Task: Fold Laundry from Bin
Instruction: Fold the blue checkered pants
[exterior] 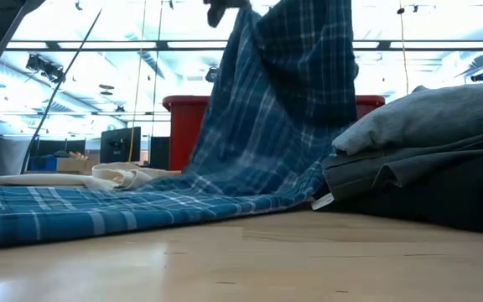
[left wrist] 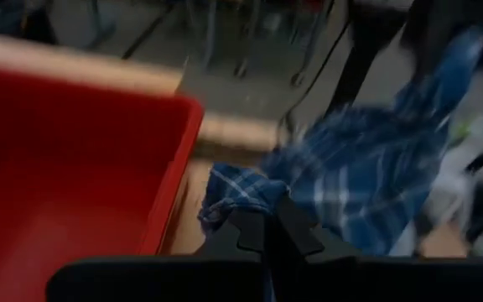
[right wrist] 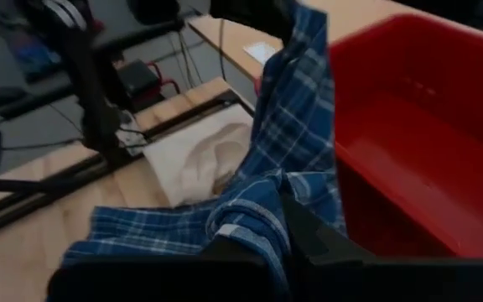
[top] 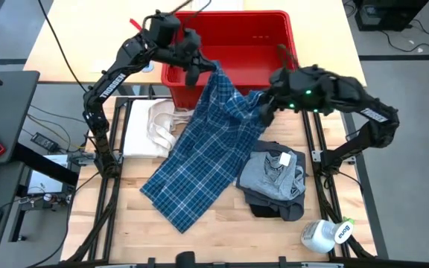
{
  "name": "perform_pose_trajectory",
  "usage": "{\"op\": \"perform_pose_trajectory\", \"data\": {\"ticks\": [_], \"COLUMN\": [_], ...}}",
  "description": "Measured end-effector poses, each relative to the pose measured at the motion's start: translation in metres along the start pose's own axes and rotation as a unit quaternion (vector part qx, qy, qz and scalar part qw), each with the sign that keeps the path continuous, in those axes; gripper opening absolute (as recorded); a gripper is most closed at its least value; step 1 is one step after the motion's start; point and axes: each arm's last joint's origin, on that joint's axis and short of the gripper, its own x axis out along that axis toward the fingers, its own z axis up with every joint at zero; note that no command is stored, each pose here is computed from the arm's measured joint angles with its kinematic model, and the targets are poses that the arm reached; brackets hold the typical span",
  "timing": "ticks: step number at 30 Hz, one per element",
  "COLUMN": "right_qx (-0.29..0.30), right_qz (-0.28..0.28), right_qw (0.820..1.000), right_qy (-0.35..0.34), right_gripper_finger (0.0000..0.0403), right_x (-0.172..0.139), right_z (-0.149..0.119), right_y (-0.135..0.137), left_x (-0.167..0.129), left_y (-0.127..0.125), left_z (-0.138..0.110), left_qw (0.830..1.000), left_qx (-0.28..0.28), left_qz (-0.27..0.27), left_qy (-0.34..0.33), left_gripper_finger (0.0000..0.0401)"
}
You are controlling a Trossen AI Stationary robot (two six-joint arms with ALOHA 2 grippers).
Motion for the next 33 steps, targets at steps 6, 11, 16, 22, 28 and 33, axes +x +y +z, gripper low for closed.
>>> {"op": "perform_pose_trajectory", "data": {"ticks": [6,11,16,22,28,33], "right_qx": [-0.005,-0.027,-0.042,-0.015,-0.013,-0.018], "right_qz": [-0.042,-0.02,0.074,0.137,0.204,0.256], "right_qw": [0.999,0.999,0.996,0.99,0.978,0.966], "right_qy": [0.017,0.005,-0.011,-0.014,-0.029,0.001], "right_gripper_finger": [0.0012,0.0012,0.0012,0.0012,0.0012,0.0012], "right_x": [0.026,0.038,0.048,0.061,0.067,0.076], "right_z": [-0.014,-0.018,-0.023,-0.037,-0.047,-0.062], "right_y": [-0.003,0.003,0.021,0.037,0.054,0.063], "left_x": [-0.004,-0.011,-0.017,-0.034,-0.058,-0.064], "left_y": [0.003,0.013,0.02,0.006,-0.014,-0.027], "left_z": [-0.025,-0.026,-0.026,-0.019,-0.012,-0.022], "left_qw": [0.987,0.977,0.974,0.98,0.988,0.988], "left_qx": [0.025,0.067,0.07,0.093,0.096,0.026], "left_qz": [0.082,0.136,0.149,0.12,0.071,0.034], "left_qy": [0.134,0.152,0.154,0.129,0.099,0.148], "left_gripper_finger": [0.0004,0.0004,0.0004,0.0004,0.0004,0.0004]}}
